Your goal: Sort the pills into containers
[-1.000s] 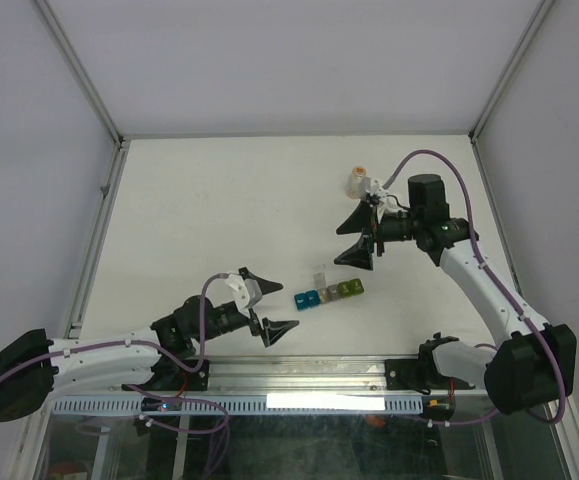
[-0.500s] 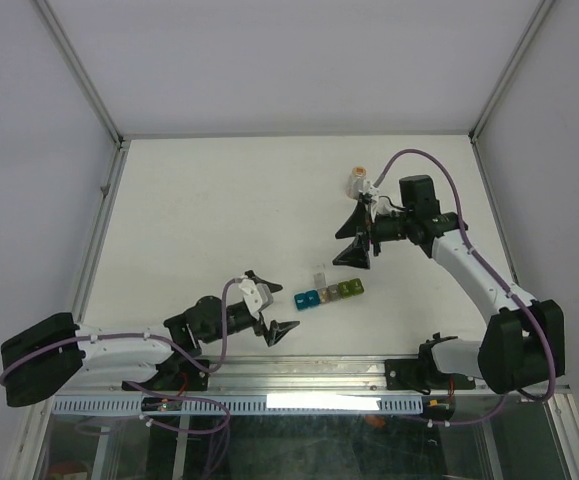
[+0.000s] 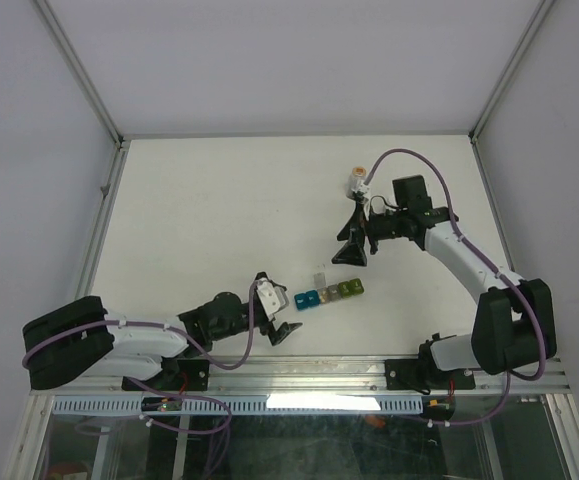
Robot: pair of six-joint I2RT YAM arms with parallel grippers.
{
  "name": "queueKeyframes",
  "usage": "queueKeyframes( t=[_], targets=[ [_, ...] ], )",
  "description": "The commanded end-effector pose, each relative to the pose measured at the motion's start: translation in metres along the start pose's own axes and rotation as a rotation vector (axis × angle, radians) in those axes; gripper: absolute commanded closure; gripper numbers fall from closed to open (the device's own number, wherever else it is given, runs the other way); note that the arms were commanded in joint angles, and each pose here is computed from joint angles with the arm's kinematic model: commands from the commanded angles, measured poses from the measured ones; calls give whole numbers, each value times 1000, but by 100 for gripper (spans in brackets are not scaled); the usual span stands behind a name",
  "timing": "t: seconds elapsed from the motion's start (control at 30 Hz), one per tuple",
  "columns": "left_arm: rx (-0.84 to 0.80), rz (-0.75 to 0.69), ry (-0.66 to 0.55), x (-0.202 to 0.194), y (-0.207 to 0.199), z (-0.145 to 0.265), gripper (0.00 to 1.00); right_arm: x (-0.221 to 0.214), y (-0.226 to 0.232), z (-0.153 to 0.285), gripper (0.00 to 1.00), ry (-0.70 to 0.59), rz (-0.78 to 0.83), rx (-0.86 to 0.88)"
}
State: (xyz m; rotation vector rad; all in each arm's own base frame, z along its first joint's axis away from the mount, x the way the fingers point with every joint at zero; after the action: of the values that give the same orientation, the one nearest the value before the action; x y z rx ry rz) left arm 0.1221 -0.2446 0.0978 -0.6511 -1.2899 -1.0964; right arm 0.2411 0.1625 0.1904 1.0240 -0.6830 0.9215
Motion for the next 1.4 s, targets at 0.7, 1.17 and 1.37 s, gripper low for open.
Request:
queueKeyframes(
  t=[0.7,1.17,1.37],
  targets=[
    [-27,-68,61,-17,22,-57,26,-8,-30,-25,20,151,-80,-93],
    [-104,-60,70,-22,15,-70,43,-15,-59,-31,52,202,-210,-251],
    [-106,-58,73,-23,16,-70,60,-24,-67,-39,68,215,-266,-257]
  ],
)
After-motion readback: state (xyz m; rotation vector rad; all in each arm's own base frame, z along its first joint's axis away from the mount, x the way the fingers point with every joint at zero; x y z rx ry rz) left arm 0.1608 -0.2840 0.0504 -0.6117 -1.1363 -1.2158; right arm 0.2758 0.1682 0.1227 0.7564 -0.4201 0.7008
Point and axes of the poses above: each gripper's point midway between its finger pads, its own z axis back along the fingers, its own y axis along the line the jaws close on, x = y × z, the point moved 6 cm from there along z, back along the fingers, and after that the axes turned 6 degrees about -z, right-handed, at the moved point
